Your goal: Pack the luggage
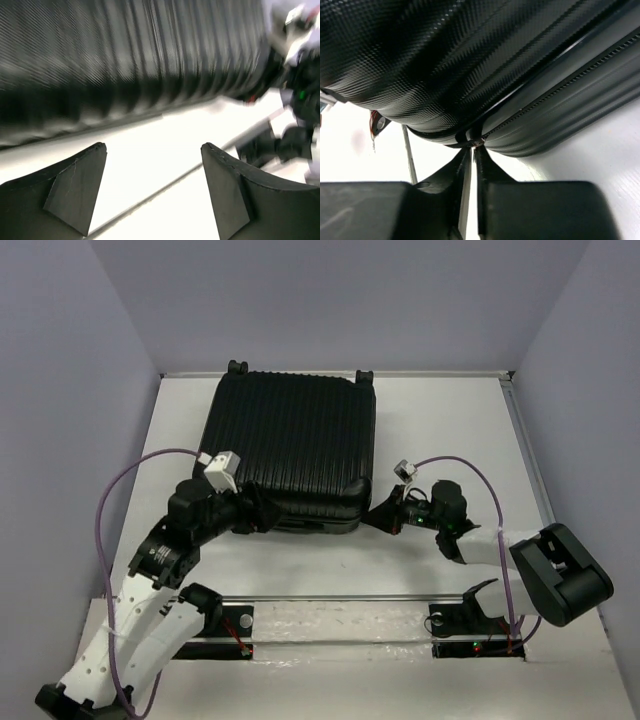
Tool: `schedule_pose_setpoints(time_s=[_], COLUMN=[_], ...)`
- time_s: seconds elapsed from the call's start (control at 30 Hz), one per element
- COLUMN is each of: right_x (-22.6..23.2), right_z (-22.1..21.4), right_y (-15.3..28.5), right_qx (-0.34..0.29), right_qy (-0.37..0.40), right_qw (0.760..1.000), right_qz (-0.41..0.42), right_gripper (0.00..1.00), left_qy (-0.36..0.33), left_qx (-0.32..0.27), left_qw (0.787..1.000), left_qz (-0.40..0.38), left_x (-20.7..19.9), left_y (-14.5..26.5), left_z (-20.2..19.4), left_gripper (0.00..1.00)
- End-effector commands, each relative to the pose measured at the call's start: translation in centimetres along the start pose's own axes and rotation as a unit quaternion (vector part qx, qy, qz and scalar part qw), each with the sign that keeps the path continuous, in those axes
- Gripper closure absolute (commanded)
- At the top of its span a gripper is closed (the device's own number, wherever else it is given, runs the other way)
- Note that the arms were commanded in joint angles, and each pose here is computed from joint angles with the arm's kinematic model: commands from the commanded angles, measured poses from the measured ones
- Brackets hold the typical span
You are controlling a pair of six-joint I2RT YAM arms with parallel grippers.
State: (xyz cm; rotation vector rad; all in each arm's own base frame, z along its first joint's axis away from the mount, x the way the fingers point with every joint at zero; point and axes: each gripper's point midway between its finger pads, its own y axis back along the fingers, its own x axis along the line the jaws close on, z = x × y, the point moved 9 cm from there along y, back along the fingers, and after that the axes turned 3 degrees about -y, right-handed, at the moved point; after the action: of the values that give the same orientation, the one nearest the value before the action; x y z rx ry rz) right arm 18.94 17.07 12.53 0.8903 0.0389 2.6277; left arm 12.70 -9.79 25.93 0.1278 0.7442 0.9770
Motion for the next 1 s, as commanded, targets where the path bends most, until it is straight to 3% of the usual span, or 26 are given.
schedule_pose_setpoints(time_s=[0.0, 0.3, 0.47, 0.67, 0.77, 0.83, 0.97], right_x=[0.5, 1.7, 2.8, 7.6, 9.2, 9.5, 9.7], right_z=[2.1, 0.2, -2.8, -6.8, -6.4, -5.2, -3.2], right_y=[-0.6, -0.4, -0.1, -3.1, -6.7, -9.1, -10.1], right_qx=[-0.055, -0.03, 0.019, 0.093, 0.043, -0.043, -0.113], right_qy=[0.046, 0.019, -0.017, -0.025, -0.04, -0.065, -0.068], right_qw=[0.997, 0.996, 0.991, 0.987, 0.982, 0.978, 0.969], right_qz=[-0.009, -0.087, -0.128, -0.128, -0.179, -0.196, -0.21], right_gripper=[0.92, 0.93, 0.93, 0.93, 0.93, 0.93, 0.93], left_qy=[0.02, 0.0, -0.014, -0.012, -0.011, -0.01, -0.003], left_qx=[0.04, 0.018, 0.005, 0.003, 0.004, 0.008, 0.019], left_qw=[0.997, 0.996, 0.997, 0.995, 0.995, 0.995, 0.994], left_qz=[-0.064, -0.091, -0.077, -0.094, -0.1, -0.102, -0.107], left_x=[-2.0, -5.7, -6.4, -7.4, -7.7, -7.8, -7.9], left_y=[-2.4, -8.8, -11.1, -12.7, -13.2, -13.6, -13.9], left_z=[-2.3, -0.8, 0.6, 1.2, 1.2, 0.8, 0.2], left_gripper=[0.11, 0.08, 0.08, 0.08, 0.08, 0.08, 0.08])
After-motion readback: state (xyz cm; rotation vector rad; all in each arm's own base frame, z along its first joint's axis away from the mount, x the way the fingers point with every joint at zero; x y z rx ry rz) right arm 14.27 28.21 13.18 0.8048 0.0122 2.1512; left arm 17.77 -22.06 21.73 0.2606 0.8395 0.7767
